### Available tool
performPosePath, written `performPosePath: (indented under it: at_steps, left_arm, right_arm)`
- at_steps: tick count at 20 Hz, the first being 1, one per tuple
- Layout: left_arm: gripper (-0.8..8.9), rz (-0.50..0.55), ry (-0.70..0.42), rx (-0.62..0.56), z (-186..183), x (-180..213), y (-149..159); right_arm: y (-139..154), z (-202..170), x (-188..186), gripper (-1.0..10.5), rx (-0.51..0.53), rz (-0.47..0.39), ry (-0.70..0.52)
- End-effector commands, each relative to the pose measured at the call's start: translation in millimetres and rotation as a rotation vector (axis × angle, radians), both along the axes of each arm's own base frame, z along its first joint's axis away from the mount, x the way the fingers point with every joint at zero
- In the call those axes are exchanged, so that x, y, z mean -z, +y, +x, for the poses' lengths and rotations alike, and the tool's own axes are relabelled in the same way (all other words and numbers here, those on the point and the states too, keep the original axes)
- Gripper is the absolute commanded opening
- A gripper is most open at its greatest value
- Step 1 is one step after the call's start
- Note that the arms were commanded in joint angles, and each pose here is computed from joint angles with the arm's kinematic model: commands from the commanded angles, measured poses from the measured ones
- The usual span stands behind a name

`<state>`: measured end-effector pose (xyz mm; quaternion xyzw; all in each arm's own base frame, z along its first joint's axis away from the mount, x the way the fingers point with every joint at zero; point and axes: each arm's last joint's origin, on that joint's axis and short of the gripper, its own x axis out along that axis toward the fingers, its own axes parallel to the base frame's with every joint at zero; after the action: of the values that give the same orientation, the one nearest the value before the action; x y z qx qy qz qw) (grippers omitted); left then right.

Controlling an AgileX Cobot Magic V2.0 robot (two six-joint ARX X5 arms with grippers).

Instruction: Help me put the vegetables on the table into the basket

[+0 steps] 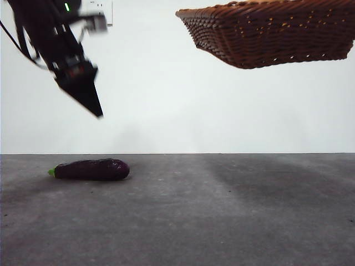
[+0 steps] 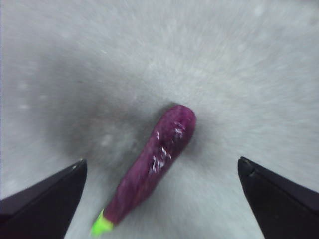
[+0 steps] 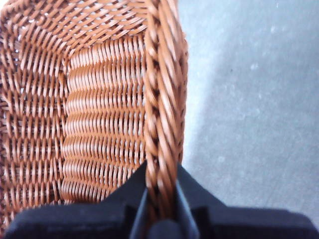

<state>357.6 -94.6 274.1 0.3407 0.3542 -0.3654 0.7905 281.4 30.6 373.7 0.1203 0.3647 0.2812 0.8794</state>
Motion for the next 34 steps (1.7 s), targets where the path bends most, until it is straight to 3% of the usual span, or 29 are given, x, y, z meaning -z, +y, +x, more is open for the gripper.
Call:
performPosePath:
  at_steps: [1,9,20,22,25,26,34]
  left_arm:
    - [5.12,0.024,0.011,0.033,14.7,22.8,-1.2]
    - [5.12,0.049,0.062,0.040,43.3,77.1,0.0]
    - [4.97,0.026,0.112,0.032,54.9,111.3,-2.0]
    - [3.76,0.019,0.110,0.020,55.6,111.2,-2.1]
    - [0.29,0.005,0.123,-0.010,55.5,111.3,-2.1]
    - [-0.13,-0.003,0.130,-0.025,55.4,111.3,-2.0]
    - [-0.07,-0.048,0.231,-0.170,46.5,97.5,14.5]
  right_arm:
    - [0.0,-3.2,-7.6,-0.1,-0.021,0.004,-0.032]
    - [-0.1,-4.1,-6.6,-0.1,-0.042,-0.019,-0.040]
    - [0.0,-4.5,-6.1,-0.1,-0.044,-0.020,-0.034]
    - [0.0,-4.5,-6.2,-0.1,-0.044,-0.021,-0.036]
    - [0.0,-4.5,-6.1,-0.1,-0.044,-0.021,-0.035]
    - [0.0,-4.5,-6.1,-0.1,-0.044,-0.021,-0.035]
    - [-0.2,-5.3,-4.0,-0.1,-0.038,-0.028,-0.012]
